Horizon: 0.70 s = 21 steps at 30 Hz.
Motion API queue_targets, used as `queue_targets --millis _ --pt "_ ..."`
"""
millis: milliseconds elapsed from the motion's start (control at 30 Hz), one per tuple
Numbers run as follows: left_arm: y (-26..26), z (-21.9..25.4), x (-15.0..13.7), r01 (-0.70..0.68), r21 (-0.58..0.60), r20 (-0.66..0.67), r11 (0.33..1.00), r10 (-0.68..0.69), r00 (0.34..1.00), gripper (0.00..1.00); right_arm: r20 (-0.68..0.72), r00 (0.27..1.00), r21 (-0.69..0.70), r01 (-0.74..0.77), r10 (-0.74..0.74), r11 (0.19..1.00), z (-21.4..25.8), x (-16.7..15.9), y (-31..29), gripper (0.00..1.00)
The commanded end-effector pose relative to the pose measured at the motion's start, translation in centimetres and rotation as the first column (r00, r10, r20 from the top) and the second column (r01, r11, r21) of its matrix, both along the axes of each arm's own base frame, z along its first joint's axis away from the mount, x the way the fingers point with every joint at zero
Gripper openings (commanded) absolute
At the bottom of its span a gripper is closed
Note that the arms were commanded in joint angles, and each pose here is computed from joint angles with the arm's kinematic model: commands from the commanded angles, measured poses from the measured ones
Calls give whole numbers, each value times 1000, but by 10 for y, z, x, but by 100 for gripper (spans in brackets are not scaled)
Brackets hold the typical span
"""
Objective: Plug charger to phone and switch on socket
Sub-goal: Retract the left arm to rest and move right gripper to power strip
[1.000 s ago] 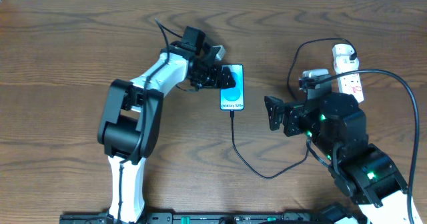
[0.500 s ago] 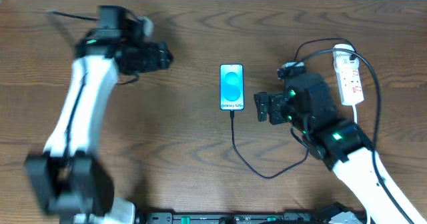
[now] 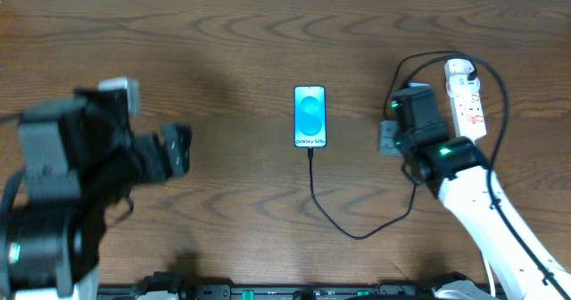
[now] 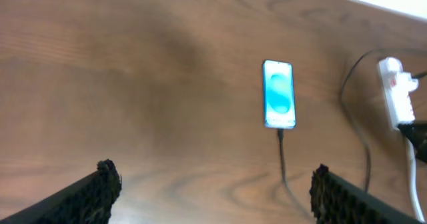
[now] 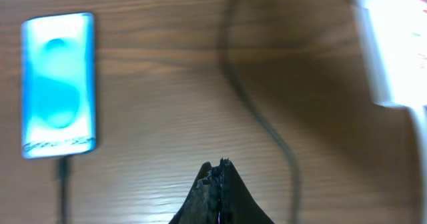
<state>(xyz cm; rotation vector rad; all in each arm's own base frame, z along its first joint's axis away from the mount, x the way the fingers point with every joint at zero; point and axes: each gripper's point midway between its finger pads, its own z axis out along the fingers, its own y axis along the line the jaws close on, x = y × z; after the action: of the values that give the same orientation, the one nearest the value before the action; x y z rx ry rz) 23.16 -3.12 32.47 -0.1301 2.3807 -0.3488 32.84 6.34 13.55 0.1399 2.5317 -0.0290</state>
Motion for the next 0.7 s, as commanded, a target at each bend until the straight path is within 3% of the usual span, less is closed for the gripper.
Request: queue_targets --millis 0,167,267,433,667 --pt "14 2 -27 -54 69 5 996 54 999 93 56 982 -3 178 -178 984 24 12 -44 1" --pt "12 -6 -63 -52 71 -45 996 55 997 94 64 917 77 390 -395 918 36 15 -96 1" --pt "11 -9 -73 -49 67 -66 997 53 996 94 53 897 140 429 -439 892 40 17 -113 1" --pt "11 -11 -76 -48 68 -80 997 53 995 94 -14 819 244 559 -574 792 39 17 -152 1" --pt "11 -11 -76 -48 68 -80 997 53 995 94 -132 742 237 668 -658 706 33 31 -200 1"
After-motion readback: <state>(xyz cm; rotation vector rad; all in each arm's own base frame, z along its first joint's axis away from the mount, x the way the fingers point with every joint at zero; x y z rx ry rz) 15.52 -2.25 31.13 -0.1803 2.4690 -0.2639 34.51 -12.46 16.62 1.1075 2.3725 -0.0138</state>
